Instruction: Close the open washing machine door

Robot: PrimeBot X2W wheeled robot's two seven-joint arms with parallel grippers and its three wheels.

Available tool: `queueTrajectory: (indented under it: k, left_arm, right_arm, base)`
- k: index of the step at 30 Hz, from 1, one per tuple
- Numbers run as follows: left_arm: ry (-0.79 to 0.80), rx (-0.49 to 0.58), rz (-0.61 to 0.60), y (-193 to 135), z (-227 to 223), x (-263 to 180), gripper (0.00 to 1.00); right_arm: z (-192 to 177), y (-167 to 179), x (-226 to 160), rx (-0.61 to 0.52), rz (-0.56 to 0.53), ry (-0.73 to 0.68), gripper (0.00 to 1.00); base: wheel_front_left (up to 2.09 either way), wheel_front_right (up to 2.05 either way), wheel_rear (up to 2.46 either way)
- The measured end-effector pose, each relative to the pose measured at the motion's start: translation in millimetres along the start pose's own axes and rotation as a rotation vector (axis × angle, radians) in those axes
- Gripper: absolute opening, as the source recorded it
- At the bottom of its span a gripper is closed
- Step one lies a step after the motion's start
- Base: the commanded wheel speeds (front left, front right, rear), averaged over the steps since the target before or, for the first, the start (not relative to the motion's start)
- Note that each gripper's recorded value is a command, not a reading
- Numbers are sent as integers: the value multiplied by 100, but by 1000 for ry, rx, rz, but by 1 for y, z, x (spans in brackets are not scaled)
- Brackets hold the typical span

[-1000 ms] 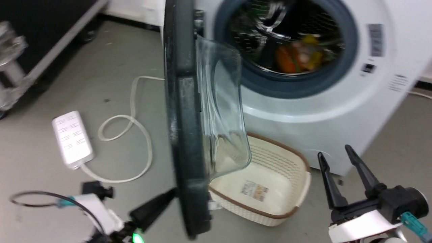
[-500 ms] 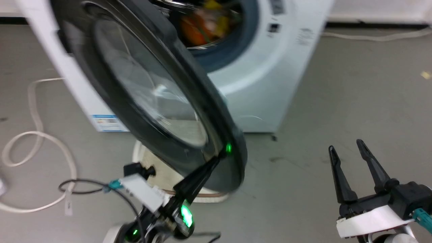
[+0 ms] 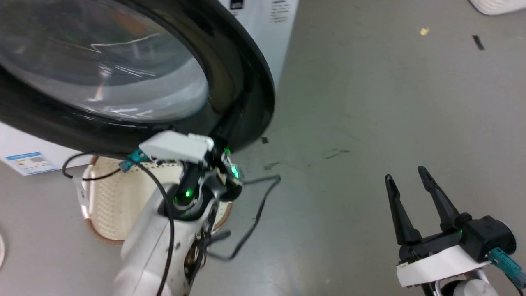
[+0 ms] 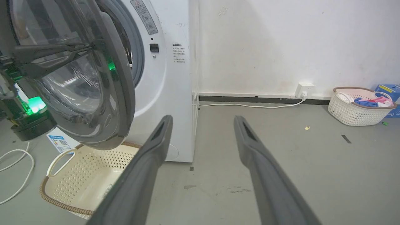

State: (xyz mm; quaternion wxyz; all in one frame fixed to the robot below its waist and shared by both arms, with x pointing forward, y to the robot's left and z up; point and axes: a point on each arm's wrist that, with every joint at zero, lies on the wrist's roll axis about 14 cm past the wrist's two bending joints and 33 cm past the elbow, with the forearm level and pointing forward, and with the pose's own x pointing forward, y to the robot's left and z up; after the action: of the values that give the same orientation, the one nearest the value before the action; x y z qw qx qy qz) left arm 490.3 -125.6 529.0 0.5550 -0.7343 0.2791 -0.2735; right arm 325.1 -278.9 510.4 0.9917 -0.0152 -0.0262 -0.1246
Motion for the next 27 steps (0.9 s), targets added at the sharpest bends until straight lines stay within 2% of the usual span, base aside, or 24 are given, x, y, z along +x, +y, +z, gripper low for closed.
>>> queueTrajectory:
  k: [4,10,13,17,18,19,20,22,27]
  left_arm:
    - [-29,-6,7,-1,2,12,0]
    - [-31,33,-41,-21,0,1,0]
    - [-19,129,-42,-20,-5,-21,0]
    - [-59,338,-24,-15,1,-63,0]
    - [-83,414,-15,-14,7,-75,29]
    - [-116,502,-6,-14,14,-88,75]
    - [-149,601,4,-14,23,-101,100]
    - [-213,795,33,-13,41,-129,100]
    - [-286,1196,132,-17,70,-184,100]
  right_arm:
    - [-1,-2,-3,0,-9,6,100]
    - [5,11,2,20,29,-22,100]
    - [13,18,6,35,54,-53,100]
    - [21,32,7,55,100,-82,100]
    - [22,36,7,60,113,-89,100]
    - [24,40,7,64,125,-96,100]
    - [26,43,7,69,138,-100,100]
    - [28,52,7,79,170,-109,100]
    - [31,79,6,92,266,-121,100]
  base:
    - [0,0,0]
    - [0,0,0]
    - [0,0,0]
    - [0,0,0]
    - [0,0,0]
    - [0,0,0]
    - [0,0,0]
    - [0,0,0]
    - [0,0,0]
